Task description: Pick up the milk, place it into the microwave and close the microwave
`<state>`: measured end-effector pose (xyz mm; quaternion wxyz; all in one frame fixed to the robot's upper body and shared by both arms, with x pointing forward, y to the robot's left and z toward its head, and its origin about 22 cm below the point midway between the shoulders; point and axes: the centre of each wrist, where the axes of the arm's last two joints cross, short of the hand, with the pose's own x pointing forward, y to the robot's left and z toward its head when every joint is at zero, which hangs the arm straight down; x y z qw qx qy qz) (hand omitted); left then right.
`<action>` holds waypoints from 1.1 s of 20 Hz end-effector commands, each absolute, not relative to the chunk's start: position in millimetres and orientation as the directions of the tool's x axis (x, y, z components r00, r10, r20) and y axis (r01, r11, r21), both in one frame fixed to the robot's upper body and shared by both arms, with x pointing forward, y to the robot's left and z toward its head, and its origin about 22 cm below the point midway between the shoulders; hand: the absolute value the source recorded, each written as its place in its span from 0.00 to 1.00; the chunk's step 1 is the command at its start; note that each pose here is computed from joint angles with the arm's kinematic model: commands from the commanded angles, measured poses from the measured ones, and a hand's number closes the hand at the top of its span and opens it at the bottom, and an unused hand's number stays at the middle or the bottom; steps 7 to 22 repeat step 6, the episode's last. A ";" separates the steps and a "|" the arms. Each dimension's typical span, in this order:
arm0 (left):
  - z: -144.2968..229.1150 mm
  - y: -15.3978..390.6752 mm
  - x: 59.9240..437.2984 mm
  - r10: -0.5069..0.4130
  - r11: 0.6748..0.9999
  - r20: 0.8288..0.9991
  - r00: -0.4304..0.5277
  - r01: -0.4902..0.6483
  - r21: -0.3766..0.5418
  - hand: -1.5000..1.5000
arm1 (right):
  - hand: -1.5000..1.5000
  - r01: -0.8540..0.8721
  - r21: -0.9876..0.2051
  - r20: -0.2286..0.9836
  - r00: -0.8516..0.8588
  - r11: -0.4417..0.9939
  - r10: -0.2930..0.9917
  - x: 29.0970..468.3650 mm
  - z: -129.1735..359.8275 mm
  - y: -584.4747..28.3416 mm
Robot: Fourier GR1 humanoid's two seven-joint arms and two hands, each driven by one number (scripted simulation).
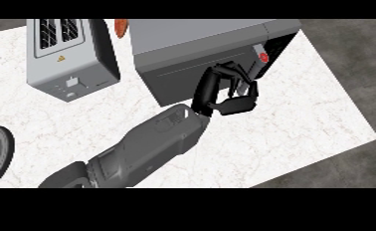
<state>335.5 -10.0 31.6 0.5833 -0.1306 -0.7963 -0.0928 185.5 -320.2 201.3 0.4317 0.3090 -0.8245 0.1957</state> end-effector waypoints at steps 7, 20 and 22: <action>-10.3 31.1 350.8 0.002 0.997 0.990 -0.142 0.075 0.008 0.00 | 0.00 -0.668 -0.055 0.844 -0.428 0.742 -0.323 174.9 204.8 -323.0; -10.3 31.1 350.8 0.002 0.997 0.990 -0.142 0.075 0.008 0.00 | 0.00 -0.668 -0.055 0.844 -0.428 0.742 -0.323 174.9 204.8 -323.0; -10.3 31.1 350.8 0.002 0.997 0.990 -0.142 0.075 0.008 0.00 | 0.00 -0.668 -0.055 0.844 -0.428 0.742 -0.323 174.9 204.8 -323.0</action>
